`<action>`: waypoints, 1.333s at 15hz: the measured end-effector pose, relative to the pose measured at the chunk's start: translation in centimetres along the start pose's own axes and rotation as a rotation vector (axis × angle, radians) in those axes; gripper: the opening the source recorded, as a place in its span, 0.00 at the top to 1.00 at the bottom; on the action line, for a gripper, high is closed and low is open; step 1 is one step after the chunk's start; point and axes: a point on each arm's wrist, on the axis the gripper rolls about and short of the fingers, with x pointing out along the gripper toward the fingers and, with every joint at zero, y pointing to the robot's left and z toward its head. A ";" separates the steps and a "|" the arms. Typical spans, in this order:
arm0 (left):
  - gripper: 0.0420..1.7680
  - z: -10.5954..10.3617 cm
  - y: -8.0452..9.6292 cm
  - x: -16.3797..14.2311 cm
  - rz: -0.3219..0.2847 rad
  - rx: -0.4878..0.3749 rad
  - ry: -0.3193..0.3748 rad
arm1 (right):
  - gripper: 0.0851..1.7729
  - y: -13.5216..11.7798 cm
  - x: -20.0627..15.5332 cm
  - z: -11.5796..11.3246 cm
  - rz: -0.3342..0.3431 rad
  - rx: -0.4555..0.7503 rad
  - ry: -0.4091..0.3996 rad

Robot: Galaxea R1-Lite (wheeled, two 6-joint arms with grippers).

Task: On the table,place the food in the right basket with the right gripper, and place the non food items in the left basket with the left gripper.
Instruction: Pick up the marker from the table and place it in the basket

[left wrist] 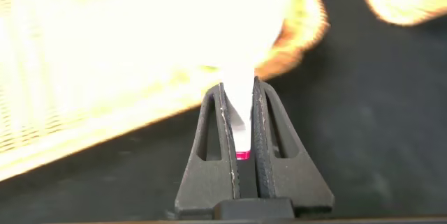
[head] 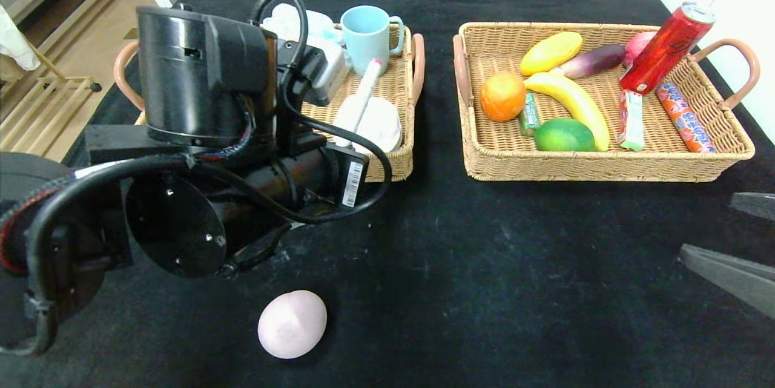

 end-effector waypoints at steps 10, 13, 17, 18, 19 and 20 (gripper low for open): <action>0.89 1.6 5.7 2.1 0.102 -0.068 -0.039 | 0.04 1.1 0.3 -1.0 0.081 -0.018 0.036; 0.89 2.4 6.9 3.5 0.130 -0.083 -0.058 | 0.04 1.3 0.4 -1.2 0.094 -0.021 0.043; 0.89 2.3 8.0 5.5 0.172 -0.094 -0.054 | 0.04 1.3 0.6 -1.4 0.099 -0.022 0.054; 0.89 2.3 8.2 5.8 0.180 -0.095 -0.050 | 0.04 1.3 0.7 -1.5 0.099 -0.022 0.059; 0.89 2.2 8.4 6.1 0.186 -0.096 -0.049 | 0.04 1.4 0.8 -1.6 0.101 -0.022 0.063; 0.89 2.2 8.5 6.3 0.192 -0.097 -0.048 | 0.04 1.4 0.8 -1.6 0.106 -0.023 0.064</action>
